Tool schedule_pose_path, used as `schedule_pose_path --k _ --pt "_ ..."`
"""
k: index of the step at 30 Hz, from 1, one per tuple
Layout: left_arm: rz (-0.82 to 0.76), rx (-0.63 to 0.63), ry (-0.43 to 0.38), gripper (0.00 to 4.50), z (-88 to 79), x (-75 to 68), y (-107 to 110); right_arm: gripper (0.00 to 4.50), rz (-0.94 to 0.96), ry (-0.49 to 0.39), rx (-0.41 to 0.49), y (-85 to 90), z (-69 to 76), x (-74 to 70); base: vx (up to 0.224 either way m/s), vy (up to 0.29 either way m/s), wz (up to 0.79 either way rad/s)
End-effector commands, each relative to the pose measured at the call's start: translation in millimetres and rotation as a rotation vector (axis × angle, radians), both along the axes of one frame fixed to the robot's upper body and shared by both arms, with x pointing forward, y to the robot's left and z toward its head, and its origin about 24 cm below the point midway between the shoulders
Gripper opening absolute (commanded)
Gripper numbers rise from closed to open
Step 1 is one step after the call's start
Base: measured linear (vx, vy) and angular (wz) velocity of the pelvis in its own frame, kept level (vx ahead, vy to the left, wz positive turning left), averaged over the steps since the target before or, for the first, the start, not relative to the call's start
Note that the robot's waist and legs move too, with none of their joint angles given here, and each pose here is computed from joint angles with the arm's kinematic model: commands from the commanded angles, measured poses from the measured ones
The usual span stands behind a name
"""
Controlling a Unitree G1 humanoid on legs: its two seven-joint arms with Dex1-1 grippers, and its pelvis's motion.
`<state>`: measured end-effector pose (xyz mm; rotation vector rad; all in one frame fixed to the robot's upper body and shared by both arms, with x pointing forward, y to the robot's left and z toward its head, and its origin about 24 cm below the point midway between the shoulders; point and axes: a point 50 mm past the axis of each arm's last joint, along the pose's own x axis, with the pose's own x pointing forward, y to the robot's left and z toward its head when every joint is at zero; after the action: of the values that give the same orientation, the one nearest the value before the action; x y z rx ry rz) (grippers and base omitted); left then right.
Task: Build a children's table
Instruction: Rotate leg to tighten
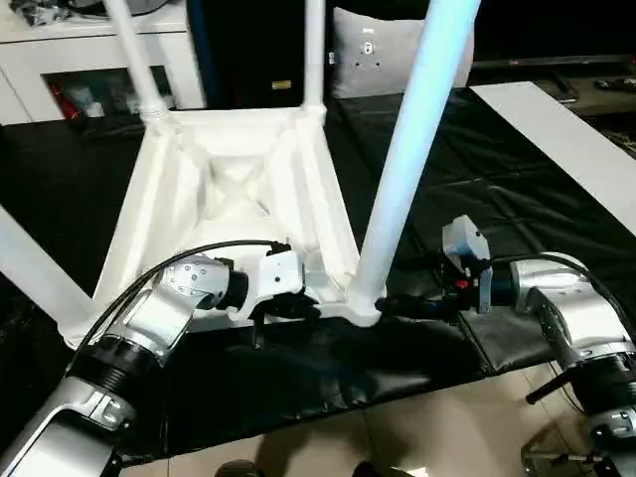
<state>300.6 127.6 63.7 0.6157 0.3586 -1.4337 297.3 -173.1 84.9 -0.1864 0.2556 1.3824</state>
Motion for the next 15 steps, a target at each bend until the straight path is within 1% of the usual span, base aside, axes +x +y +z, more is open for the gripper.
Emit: schedule_pose_path --k 1,3,4,6,7,9,10,11,13,15 --pt "-0.119 0.034 0.006 0.0 -0.1 -6.2 -10.6 3.04 0.032 0.005 -0.006 2.3 0.9 0.6 0.0 0.0 0.0" --pt "-0.15 0.03 0.012 0.0 1.3 -7.4 -12.1 2.85 0.043 0.005 -0.004 4.1 -0.4 1.8 0.0 0.0 0.0" --pt "-0.159 0.027 0.014 0.0 1.9 -7.7 -13.0 2.85 0.05 0.01 -0.004 4.9 -1.3 1.9 0.0 0.0 0.0" --pt "-0.179 0.017 0.019 0.0 3.0 -8.8 -15.7 2.59 0.065 0.022 0.002 6.7 -3.1 1.9 0.0 0.0 0.0" --pt "-0.179 0.017 0.019 0.0 3.0 -8.8 -15.7 2.59 0.065 0.022 0.002 6.7 -3.1 1.9 0.0 0.0 0.0" --pt "-0.183 0.015 0.021 0.0 3.1 -9.0 -16.4 2.29 0.067 0.02 0.002 7.6 -3.8 2.4 0.0 0.0 0.0" --pt "-0.183 0.015 0.021 0.0 3.0 -9.1 -16.4 2.29 0.069 0.02 0.005 8.1 -4.0 2.5 0.0 0.0 0.0" --pt "-0.183 0.015 0.021 0.0 3.0 -9.1 -16.4 2.14 0.069 0.02 0.005 8.2 -4.1 2.5 0.0 0.0 0.0" --pt "-0.186 0.016 0.024 0.0 2.5 -9.3 -16.4 1.99 0.074 0.022 0.011 9.3 -5.0 2.9 0.0 0.0 0.0" --pt "-0.179 0.015 0.027 0.0 1.9 -9.0 -15.9 1.95 0.085 0.037 0.016 10.3 -6.7 1.6 0.0 0.0 0.0"
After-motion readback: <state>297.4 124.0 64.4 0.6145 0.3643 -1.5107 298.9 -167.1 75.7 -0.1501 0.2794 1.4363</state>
